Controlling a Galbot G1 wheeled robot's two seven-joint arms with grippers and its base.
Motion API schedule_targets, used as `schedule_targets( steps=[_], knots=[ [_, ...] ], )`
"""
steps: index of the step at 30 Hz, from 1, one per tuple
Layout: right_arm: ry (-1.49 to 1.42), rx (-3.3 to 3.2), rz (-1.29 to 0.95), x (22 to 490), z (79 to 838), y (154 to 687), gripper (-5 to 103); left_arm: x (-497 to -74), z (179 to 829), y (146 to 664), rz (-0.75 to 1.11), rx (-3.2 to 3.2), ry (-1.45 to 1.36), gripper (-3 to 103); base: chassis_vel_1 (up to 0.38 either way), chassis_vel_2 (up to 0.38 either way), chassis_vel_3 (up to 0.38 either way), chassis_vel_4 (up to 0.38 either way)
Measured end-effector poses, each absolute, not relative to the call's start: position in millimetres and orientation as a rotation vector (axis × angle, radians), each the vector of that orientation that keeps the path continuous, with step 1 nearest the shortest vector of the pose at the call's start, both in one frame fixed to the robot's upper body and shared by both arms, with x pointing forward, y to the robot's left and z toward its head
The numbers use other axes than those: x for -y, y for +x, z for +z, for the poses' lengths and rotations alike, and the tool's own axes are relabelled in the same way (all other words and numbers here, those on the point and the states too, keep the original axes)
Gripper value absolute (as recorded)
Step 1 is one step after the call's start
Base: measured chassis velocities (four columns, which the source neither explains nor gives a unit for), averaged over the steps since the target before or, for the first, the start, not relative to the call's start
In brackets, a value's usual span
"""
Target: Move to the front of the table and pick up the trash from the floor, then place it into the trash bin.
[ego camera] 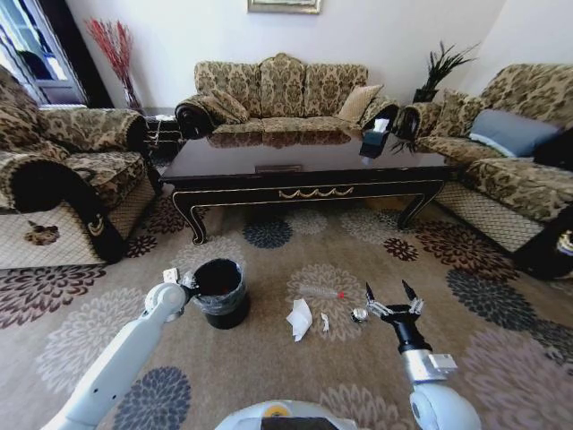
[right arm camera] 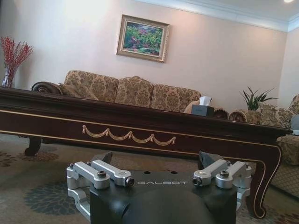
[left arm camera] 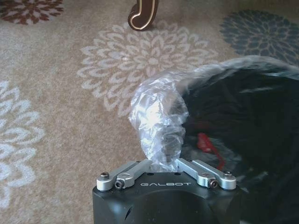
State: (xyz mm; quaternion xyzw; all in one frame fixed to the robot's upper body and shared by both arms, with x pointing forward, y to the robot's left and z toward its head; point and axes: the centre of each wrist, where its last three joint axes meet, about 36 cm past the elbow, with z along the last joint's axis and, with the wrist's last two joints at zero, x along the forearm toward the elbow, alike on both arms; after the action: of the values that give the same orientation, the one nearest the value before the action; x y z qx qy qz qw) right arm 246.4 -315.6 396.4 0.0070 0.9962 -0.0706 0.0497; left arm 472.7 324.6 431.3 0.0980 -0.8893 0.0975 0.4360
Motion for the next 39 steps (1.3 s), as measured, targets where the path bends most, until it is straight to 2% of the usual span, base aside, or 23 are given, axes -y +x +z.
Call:
schedule_targets(
  steps=[11,16,22,29,35,36,39],
  knots=[
    [0.064,-3.066,-0.217,321,394,253,100,-338,464,449,0.200,2.258,0.229,1,0.000,0.000,0.000,0.000],
    [0.134,-3.199,-0.224,330,369,260,100,-346,472,439,0.183,2.255,0.229,1,0.000,0.000,0.000,0.000],
    [0.183,-3.319,-0.038,342,337,291,100,-340,475,429,0.192,2.254,0.203,1,0.000,0.000,0.000,0.000],
    [0.183,-3.403,0.014,358,309,319,100,-336,479,416,0.201,2.256,0.191,1,0.000,0.000,0.000,0.000],
    [0.310,-3.486,0.185,360,265,330,100,-338,479,403,0.203,2.249,0.196,1,0.000,0.000,0.000,0.000],
    [0.377,-3.511,0.357,352,253,344,100,-339,480,397,0.202,2.245,0.196,1,0.000,0.000,0.000,0.000],
    [0.396,-3.525,0.385,351,244,349,100,-339,480,394,0.202,2.244,0.197,1,0.000,0.000,0.000,0.000]
  ],
)
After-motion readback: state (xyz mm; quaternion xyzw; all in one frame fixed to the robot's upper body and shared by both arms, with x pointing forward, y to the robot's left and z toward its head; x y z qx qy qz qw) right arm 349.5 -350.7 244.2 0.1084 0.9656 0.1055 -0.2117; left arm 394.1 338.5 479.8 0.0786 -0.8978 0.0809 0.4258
